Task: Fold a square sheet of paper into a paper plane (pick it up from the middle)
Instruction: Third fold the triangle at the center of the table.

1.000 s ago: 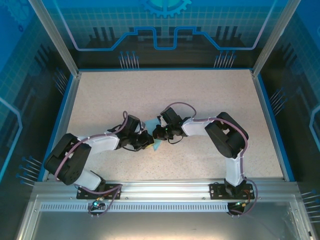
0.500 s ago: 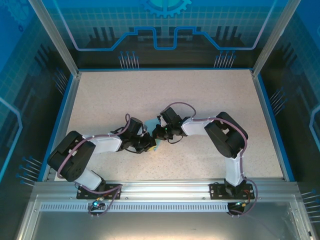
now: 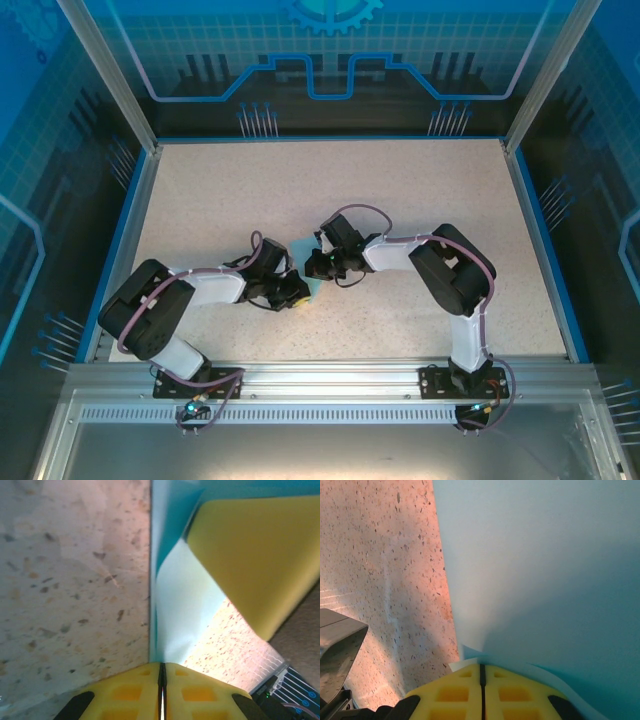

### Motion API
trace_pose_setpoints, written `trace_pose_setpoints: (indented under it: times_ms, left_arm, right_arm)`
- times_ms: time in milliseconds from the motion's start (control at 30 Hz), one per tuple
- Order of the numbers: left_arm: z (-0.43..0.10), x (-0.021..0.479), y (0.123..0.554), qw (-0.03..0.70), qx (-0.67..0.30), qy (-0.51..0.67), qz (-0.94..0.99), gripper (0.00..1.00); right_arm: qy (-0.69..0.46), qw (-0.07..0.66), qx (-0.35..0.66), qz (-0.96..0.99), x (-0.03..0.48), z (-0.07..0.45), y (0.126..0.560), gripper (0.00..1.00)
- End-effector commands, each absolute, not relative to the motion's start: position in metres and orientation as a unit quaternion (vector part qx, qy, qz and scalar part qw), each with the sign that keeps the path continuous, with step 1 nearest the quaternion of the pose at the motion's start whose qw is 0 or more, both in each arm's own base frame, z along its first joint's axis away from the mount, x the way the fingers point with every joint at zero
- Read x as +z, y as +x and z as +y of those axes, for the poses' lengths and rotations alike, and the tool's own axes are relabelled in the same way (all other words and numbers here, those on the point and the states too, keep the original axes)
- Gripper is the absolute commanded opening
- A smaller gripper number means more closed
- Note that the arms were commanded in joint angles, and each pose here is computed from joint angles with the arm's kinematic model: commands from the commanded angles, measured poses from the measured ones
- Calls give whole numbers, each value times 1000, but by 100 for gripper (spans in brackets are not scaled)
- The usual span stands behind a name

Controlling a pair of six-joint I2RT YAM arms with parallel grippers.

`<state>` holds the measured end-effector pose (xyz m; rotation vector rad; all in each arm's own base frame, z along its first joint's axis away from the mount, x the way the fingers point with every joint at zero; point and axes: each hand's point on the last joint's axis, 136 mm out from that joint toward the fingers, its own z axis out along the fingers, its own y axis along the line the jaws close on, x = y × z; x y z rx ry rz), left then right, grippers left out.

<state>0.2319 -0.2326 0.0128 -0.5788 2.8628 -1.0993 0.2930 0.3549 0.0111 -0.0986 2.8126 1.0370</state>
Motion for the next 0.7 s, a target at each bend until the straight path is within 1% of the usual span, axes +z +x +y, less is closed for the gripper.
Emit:
trace_pose_setpoints:
  times_ms: [0,167,433,667]
  left_arm:
    - [-227,4,225,3,-324,-182,929,9]
    - [-228,12,228,12,-329,-176,928,9]
    - [-236,50,235,56,-374,-156,913,9]
    - [-250,49,237,50,-381,-144,912,9]
  right_arm:
    - [-3,25,276,961,-33,327,277,5]
    - [0,25,275,961,-35,326,277,5]
    - [3,23,273,962,-37,326,277,5]
    - [9,20,272,962,-40,325,277,5]
